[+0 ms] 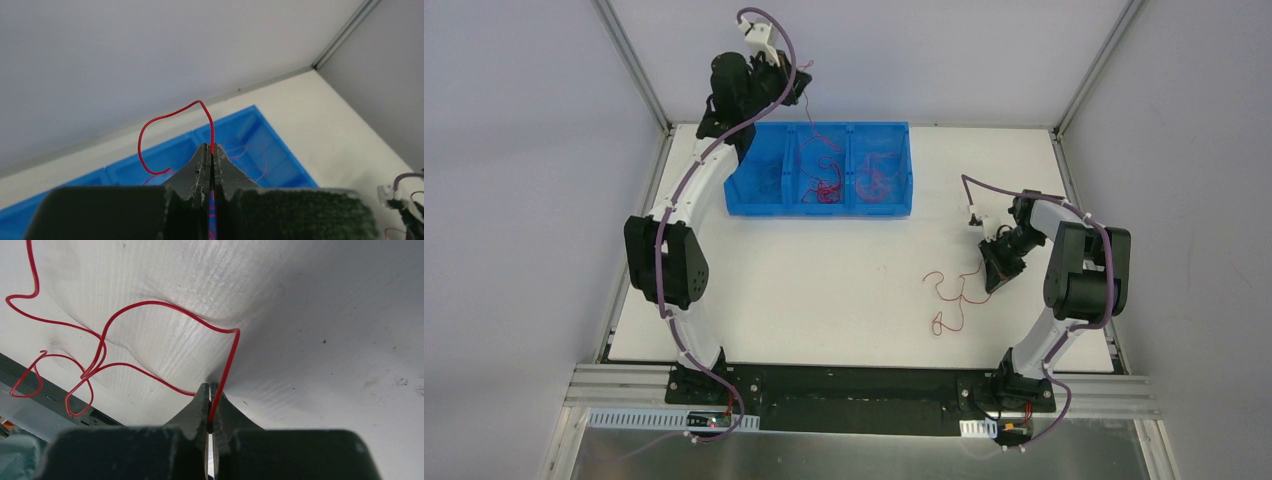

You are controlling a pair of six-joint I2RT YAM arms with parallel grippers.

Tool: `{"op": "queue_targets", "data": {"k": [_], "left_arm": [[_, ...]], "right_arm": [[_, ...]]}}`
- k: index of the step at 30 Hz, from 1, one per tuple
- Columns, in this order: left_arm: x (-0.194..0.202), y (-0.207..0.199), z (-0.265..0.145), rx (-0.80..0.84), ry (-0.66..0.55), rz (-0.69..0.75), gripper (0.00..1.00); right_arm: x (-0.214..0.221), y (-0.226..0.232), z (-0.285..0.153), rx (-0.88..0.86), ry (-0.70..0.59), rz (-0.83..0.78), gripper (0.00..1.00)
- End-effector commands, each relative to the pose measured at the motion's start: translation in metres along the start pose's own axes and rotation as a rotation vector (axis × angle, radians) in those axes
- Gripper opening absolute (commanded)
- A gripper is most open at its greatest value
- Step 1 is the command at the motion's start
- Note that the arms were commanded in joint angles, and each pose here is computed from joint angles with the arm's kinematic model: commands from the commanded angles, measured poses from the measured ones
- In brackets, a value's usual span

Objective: Untangle the cables

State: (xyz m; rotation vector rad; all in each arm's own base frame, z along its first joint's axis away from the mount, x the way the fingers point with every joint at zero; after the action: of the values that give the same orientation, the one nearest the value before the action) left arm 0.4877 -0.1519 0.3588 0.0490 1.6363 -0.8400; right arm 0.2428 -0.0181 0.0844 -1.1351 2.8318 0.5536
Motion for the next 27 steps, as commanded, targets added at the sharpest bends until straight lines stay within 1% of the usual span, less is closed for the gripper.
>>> {"op": "queue_targets", "data": {"k": [1,3,5,8,11,13,15,16,17,20,21,22,23,25,26,27], "left_arm": [[0.012,0.012,-0.004,-0.057,0.016,0.13,0.0],[0.027,0.028,0.001,-0.113,0.071,0.139,0.0],[0.047,0.041,0.007,-0.134,0.149,0.137,0.0],[0.079,0.053,0.008,-0.122,0.275,0.138,0.0],[0.111,0.057,0.006,-0.096,0.408,0.111,0.0],[0.12,0.057,0.005,-0.099,0.461,0.083,0.0],[0.12,0.053,0.004,-0.09,0.474,0.059,0.0],[0.115,0.049,0.004,-0.077,0.467,0.055,0.05],[0.109,0.044,0.003,-0.065,0.459,0.051,0.13],[0.087,0.027,0.0,-0.035,0.446,0.047,0.51],[0.078,0.022,-0.003,-0.037,0.444,0.049,0.61],[0.071,0.018,-0.006,-0.044,0.444,0.052,0.73],[0.065,0.015,-0.011,-0.058,0.44,0.062,0.8],[0.05,0.011,-0.025,-0.08,0.415,0.062,0.88],[0.042,0.011,-0.033,-0.071,0.401,0.056,0.95],[0.036,0.009,-0.041,-0.048,0.396,0.051,0.99]], "right_arm": [[-0.001,0.003,0.001,-0.03,-0.023,0.013,0.0],[0.001,0.005,0.001,-0.033,-0.022,0.015,0.0],[0.002,0.006,0.001,-0.035,-0.026,0.015,0.0],[0.0,0.009,-0.001,-0.046,-0.036,0.022,0.0],[-0.007,0.014,-0.009,-0.068,-0.08,0.037,0.0],[-0.015,0.019,-0.018,-0.085,-0.127,0.046,0.0],[-0.022,0.025,-0.026,-0.11,-0.173,0.051,0.0],[-0.025,0.028,-0.03,-0.12,-0.193,0.053,0.0],[-0.028,0.031,-0.034,-0.126,-0.213,0.052,0.0],[-0.039,0.043,-0.045,-0.153,-0.282,0.037,0.0],[-0.042,0.048,-0.05,-0.157,-0.307,0.027,0.0],[-0.047,0.053,-0.055,-0.164,-0.33,0.018,0.0],[-0.051,0.058,-0.06,-0.174,-0.356,0.009,0.0],[-0.06,0.072,-0.072,-0.194,-0.416,-0.016,0.0],[-0.064,0.079,-0.079,-0.203,-0.449,-0.026,0.0],[-0.069,0.087,-0.085,-0.21,-0.48,-0.048,0.0]]}}
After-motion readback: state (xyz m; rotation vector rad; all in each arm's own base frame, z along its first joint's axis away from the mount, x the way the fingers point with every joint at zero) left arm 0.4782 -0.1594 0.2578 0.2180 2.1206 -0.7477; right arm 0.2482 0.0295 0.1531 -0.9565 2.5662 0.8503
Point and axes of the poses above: each gripper's point midway between its finger pads, its own z axis out along the fingers, its own y axis along the line the jaws close on, x = y × z, the point moved 7 cm from there along -z, back along the fingers, and after that the axes turned 15 degrees about -z, right-handed, at the moved point
